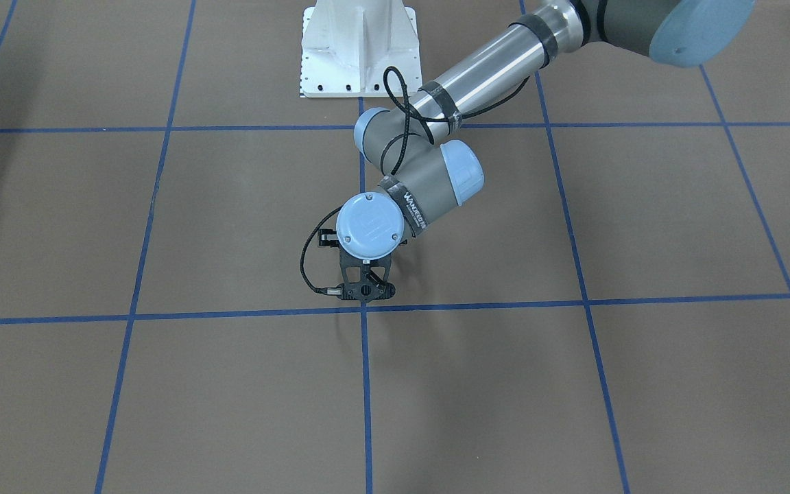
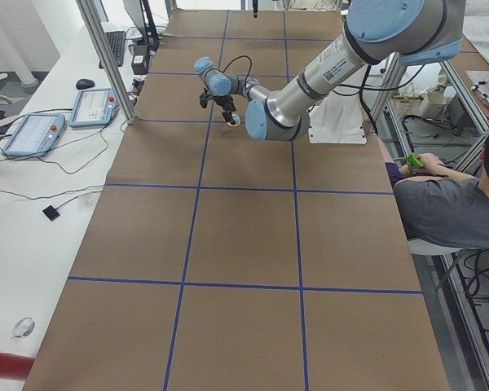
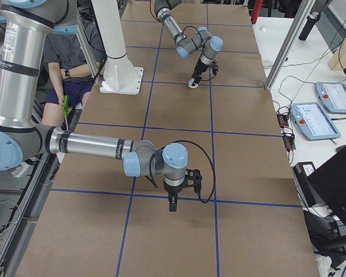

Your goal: Place and press bell with both arms

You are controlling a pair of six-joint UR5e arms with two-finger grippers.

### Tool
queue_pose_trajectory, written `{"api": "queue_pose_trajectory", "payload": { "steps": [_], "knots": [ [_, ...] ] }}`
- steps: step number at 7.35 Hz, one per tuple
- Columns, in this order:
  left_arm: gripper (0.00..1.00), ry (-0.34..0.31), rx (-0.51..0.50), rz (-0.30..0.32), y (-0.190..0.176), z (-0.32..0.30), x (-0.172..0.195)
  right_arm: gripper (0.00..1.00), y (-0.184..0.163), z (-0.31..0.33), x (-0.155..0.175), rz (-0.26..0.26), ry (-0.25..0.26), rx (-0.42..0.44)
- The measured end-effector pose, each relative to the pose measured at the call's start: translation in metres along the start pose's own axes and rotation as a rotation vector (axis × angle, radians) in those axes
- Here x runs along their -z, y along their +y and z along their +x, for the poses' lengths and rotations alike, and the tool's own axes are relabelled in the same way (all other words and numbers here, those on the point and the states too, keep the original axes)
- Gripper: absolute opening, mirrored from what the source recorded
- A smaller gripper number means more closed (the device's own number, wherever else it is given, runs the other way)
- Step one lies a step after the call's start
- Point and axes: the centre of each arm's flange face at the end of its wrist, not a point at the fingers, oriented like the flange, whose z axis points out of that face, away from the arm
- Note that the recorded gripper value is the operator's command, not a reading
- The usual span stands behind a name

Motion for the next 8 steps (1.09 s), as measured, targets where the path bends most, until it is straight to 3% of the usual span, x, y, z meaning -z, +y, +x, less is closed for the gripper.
{"api": "queue_pose_trajectory", "payload": {
  "steps": [2,5,8],
  "knots": [
    [1.00,0.030,0.001,0.026,0.011,0.011,0.033,1.00,-0.001,0.000,0.002,0.005,0.001,-0.001],
    [1.00,0.083,-0.013,0.100,0.029,-0.006,0.113,1.00,-0.020,-0.009,0.020,0.052,-0.001,0.011],
    [1.00,0.101,-0.118,0.185,0.047,-0.132,0.138,1.00,-0.044,-0.035,0.047,0.116,-0.038,0.072]
  ]
}}
